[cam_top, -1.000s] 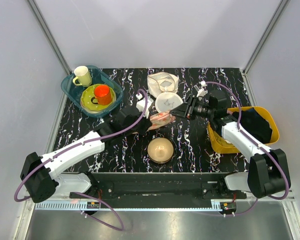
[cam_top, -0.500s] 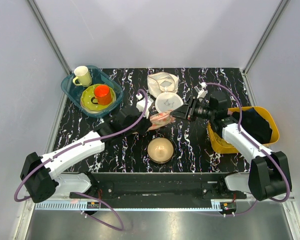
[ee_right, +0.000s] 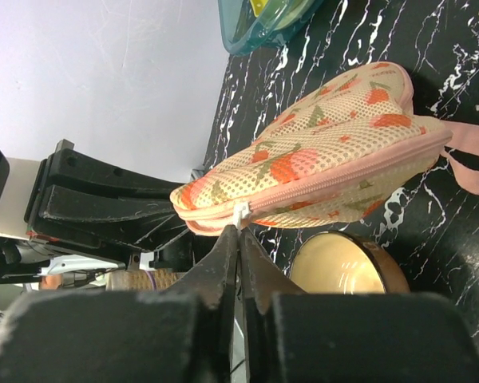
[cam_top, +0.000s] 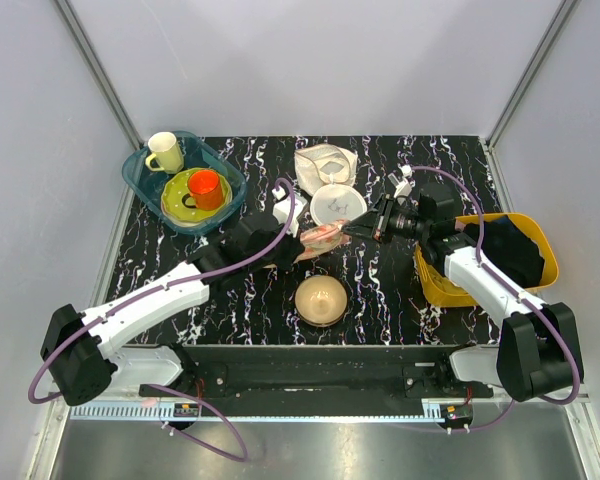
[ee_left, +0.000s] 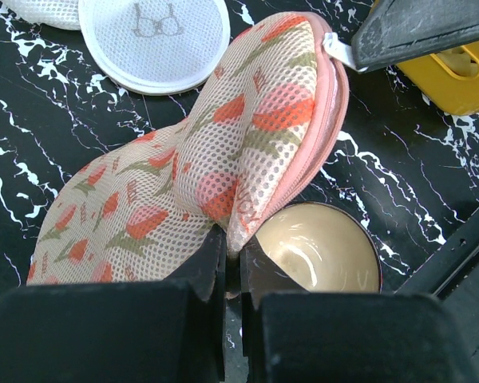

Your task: Unzip the laundry bag and remove the bra

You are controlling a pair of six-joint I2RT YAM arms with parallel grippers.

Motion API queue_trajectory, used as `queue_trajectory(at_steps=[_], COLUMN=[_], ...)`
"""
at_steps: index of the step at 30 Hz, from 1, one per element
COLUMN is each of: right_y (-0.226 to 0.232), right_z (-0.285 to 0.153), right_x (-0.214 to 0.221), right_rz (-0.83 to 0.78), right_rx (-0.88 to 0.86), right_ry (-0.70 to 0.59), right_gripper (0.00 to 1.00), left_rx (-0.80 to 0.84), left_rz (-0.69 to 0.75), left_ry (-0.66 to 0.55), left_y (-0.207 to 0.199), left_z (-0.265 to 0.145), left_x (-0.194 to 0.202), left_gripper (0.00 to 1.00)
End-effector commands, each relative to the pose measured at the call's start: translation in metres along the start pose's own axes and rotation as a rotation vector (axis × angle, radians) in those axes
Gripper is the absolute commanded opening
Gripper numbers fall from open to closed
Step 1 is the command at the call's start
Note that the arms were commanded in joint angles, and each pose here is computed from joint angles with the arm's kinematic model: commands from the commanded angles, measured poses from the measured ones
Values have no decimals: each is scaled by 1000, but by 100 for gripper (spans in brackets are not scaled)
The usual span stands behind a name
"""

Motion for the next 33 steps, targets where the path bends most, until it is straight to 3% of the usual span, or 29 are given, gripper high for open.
queue_trajectory(at_steps=[1,15,24,26,28,33], right_y=[12,-26,0,1,3,15], right_z=[-3,-31,-40,-43,-42,-27], right_x=[-6,-14,-17,-15,-11,-6], right_rz=[-51,-45,-129,-159,-156,-70], right_rx=[-30,133,155,169,149,-12], right_ry=[-26,-108,-100,-83,-56,-36], right_gripper=[0,0,0,13,42,52], left_rx=[53,16,39,37,38,41], left_rz=[1,17,11,11,11,4], left_ry=[-96,-109,-121,-120,-119,-112], left_y=[-14,-4,-6,-6,-7,-7], left_z=[-6,-18,-15,-15,-14,-14], left_x=[-31,-24,-24,-24,-23,-22], left_gripper=[0,0,0,0,0,0])
Point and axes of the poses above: each gripper's point midway between its finger pads, its own z axis out along the fingers, its own y axis along the line the jaws close on, x = y × z, the point moved 4 cm from there along -z, back along the fingers, and after that the axes turned 10 degrees about -z, right-handed, at the moved point
